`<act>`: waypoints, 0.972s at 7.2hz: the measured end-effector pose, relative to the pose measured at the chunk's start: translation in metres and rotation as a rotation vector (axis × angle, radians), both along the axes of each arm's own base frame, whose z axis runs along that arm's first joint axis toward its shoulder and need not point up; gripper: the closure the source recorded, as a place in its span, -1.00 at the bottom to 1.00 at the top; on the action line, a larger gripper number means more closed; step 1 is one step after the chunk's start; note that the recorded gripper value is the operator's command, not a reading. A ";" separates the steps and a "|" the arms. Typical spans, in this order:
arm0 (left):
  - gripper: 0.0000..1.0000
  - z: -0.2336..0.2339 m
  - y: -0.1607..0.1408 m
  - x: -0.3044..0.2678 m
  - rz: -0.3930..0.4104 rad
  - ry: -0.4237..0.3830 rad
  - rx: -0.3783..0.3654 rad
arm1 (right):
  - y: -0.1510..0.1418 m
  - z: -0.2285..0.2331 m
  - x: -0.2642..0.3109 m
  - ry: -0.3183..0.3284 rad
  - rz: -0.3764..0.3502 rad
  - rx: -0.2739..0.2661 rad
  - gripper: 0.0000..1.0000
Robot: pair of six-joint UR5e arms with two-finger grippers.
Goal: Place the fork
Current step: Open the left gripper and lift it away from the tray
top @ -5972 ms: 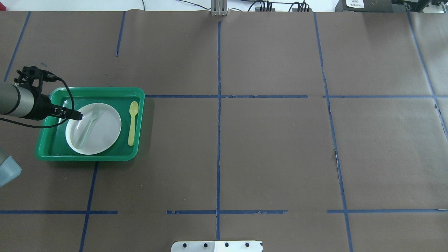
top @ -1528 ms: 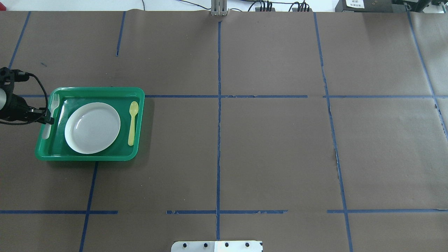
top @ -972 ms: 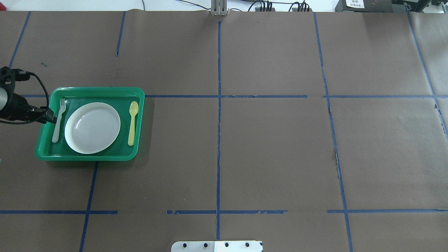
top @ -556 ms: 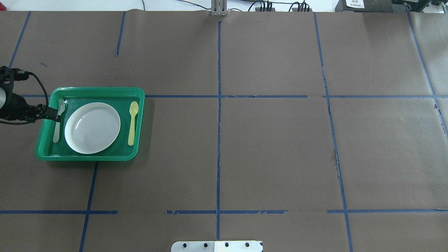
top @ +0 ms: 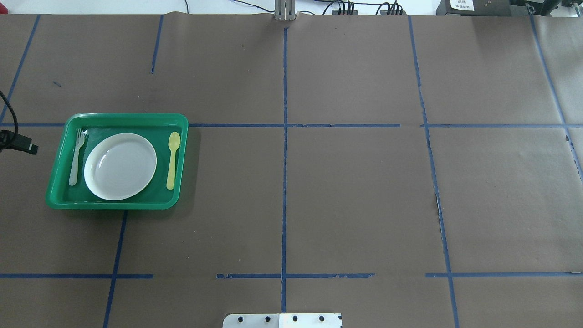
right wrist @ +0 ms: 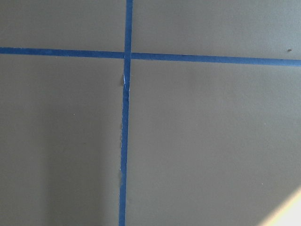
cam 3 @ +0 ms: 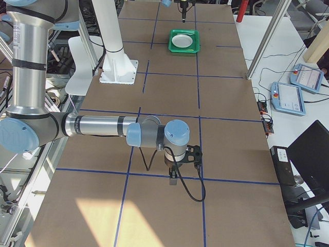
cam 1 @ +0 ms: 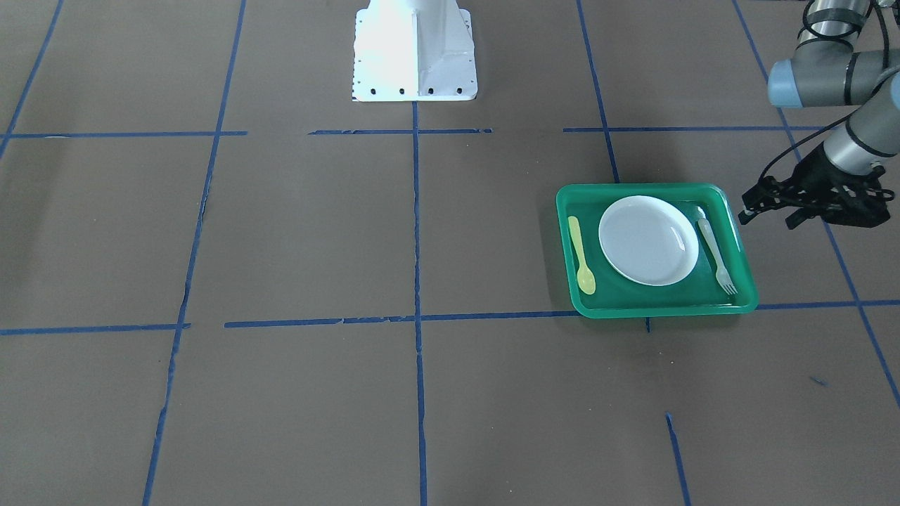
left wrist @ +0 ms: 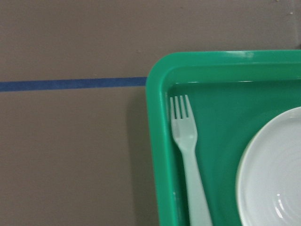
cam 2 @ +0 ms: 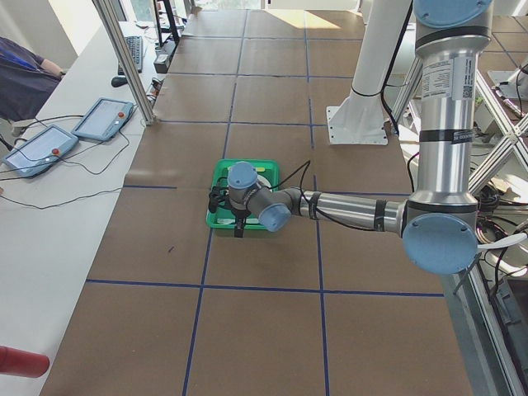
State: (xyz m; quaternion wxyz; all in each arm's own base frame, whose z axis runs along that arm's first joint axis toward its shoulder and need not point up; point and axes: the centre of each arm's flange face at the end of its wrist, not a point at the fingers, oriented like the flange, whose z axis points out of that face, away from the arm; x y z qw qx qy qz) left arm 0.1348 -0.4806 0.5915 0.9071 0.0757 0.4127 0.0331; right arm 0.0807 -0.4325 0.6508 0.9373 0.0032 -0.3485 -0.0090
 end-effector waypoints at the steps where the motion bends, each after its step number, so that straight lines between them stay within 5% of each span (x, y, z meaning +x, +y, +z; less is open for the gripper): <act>1: -1.00 0.010 -0.005 -0.039 0.033 -0.055 0.028 | 0.000 0.000 0.000 0.000 0.000 0.000 -1.00; 4: -1.00 0.035 -0.003 -0.150 0.106 -0.153 0.051 | 0.000 0.000 0.000 0.000 0.000 0.000 -1.00; 7: -1.00 0.052 0.022 -0.204 0.057 -0.146 0.021 | 0.000 0.000 0.000 0.000 0.000 0.000 -1.00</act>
